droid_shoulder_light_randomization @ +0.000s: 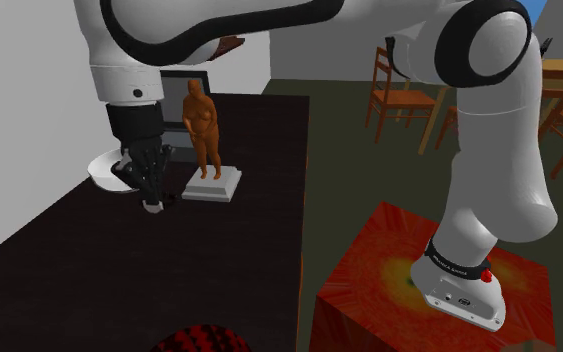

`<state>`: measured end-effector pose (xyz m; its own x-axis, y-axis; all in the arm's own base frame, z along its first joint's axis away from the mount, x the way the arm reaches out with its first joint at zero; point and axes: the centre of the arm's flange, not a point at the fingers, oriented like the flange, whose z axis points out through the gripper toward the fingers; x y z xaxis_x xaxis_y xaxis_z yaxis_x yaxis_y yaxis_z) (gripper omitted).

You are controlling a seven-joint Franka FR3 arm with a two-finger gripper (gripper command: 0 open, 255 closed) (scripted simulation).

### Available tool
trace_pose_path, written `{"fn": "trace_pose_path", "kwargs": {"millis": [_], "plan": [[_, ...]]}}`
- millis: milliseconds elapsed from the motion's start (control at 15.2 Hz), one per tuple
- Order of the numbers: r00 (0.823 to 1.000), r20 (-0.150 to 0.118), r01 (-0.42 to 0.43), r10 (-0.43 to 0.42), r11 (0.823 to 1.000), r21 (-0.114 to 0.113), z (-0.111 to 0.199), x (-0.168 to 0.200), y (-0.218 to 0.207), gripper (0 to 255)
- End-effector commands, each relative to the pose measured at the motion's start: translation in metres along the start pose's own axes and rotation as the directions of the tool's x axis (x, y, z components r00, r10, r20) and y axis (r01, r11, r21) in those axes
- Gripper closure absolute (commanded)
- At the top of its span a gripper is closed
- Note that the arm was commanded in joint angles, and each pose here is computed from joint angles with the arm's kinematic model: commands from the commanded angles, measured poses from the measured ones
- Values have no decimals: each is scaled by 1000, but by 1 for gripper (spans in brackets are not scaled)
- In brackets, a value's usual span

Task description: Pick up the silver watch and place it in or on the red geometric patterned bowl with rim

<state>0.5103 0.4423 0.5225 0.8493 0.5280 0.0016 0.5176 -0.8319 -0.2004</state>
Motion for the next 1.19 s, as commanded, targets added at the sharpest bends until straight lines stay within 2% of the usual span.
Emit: {"fn": "trace_pose_path", "kwargs": {"millis": [0, 1122], "plan": [[1000, 0, -1, 1, 1000, 0, 4, -11, -23, 255], [1000, 0, -1, 1, 1000, 0, 28, -125, -215, 255]]}}
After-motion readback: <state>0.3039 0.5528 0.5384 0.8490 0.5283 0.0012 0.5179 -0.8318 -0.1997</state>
